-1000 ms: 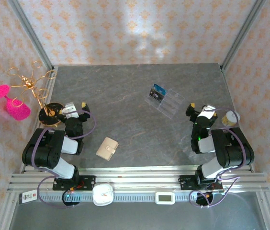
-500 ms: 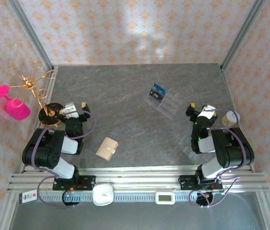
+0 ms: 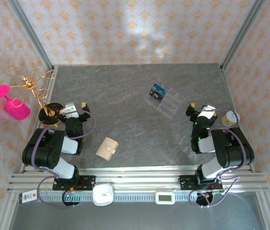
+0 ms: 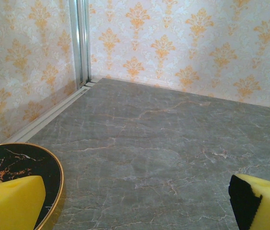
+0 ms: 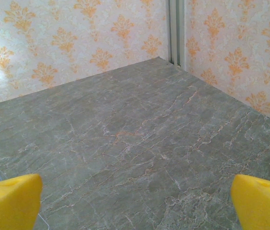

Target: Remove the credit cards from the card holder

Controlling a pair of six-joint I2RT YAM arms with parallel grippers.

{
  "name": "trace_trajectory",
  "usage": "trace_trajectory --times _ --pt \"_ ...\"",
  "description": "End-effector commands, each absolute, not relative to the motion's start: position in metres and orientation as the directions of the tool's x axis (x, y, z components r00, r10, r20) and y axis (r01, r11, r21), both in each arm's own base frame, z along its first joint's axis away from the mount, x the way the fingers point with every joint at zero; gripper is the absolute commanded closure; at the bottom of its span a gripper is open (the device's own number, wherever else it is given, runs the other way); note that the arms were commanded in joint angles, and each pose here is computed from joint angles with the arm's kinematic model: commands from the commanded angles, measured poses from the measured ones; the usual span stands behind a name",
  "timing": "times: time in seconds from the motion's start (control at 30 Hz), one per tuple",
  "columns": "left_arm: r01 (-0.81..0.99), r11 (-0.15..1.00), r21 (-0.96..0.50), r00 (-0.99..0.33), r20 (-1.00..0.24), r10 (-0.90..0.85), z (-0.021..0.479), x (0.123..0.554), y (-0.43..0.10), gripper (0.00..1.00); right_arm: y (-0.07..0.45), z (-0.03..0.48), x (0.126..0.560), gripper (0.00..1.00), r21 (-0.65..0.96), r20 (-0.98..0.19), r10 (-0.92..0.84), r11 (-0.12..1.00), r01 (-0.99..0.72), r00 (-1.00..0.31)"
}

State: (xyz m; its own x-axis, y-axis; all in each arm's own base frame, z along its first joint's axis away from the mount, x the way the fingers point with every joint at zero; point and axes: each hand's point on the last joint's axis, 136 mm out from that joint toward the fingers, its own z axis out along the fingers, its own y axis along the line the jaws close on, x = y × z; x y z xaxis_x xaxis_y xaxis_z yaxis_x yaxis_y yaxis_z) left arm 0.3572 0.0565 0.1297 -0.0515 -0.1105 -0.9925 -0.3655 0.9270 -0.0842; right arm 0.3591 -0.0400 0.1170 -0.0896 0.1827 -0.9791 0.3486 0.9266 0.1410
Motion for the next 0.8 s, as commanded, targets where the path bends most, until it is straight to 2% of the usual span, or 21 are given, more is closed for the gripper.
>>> trace_trajectory --times 0.0,0.13,0.23,0.3,0.37,0.43,0.5,0.53,0.6,0.77 --pt "-0.358 0.93 -0.085 -0.03 -0.994 -0.102 0.137 0.361 0.056 0.0 -0.041 0.127 0.364 0.0 0.173 -0.978 0.202 0.924 0.341 -0.052" --pt "-0.43 0.899 -0.087 0.001 -0.995 -0.096 0.155 0.352 0.063 0.01 -0.044 0.136 0.364 0.0 0.173 -0.978 0.203 0.918 0.358 -0.048" --pt "-0.458 0.887 -0.064 0.009 -0.998 -0.067 0.177 0.348 0.058 0.01 -0.055 0.139 0.37 0.0 0.165 -0.969 0.229 0.881 0.443 -0.096" --pt "-0.482 0.867 -0.126 0.068 -0.992 -0.106 0.196 0.34 0.061 0.01 -0.059 0.144 0.37 0.0 0.185 -0.958 0.266 0.855 0.484 -0.104" --pt "-0.474 0.86 -0.189 0.113 -0.982 -0.154 0.214 0.336 0.061 0.01 -0.065 0.153 0.363 0.0 0.227 -0.951 0.304 0.814 0.536 -0.059" --pt "-0.469 0.849 -0.243 0.152 -0.969 -0.194 0.231 0.332 0.062 0.01 -0.075 0.162 0.353 0.0 0.339 -0.916 0.4 0.727 0.596 0.034" --pt "-0.444 0.831 -0.335 0.218 -0.94 -0.262 0.249 0.326 0.062 0.01 -0.085 0.158 0.348 0.0 0.498 -0.813 0.569 0.568 0.655 0.125" --pt "-0.428 0.822 -0.375 0.248 -0.924 -0.292 0.255 0.323 0.062 0.01 -0.083 0.151 0.35 0.0 0.54 -0.757 0.642 0.513 0.667 0.119" --pt "-0.404 0.765 -0.502 0.333 -0.859 -0.388 0.266 0.314 0.068 0.01 -0.052 0.152 0.374 0.0 0.545 -0.741 0.671 0.633 0.549 -0.038" --pt "-0.302 0.604 -0.738 0.396 -0.673 -0.625 0.278 0.298 0.068 0.0 -0.004 0.139 0.383 0.03 0.601 -0.659 0.711 0.694 0.397 -0.246"
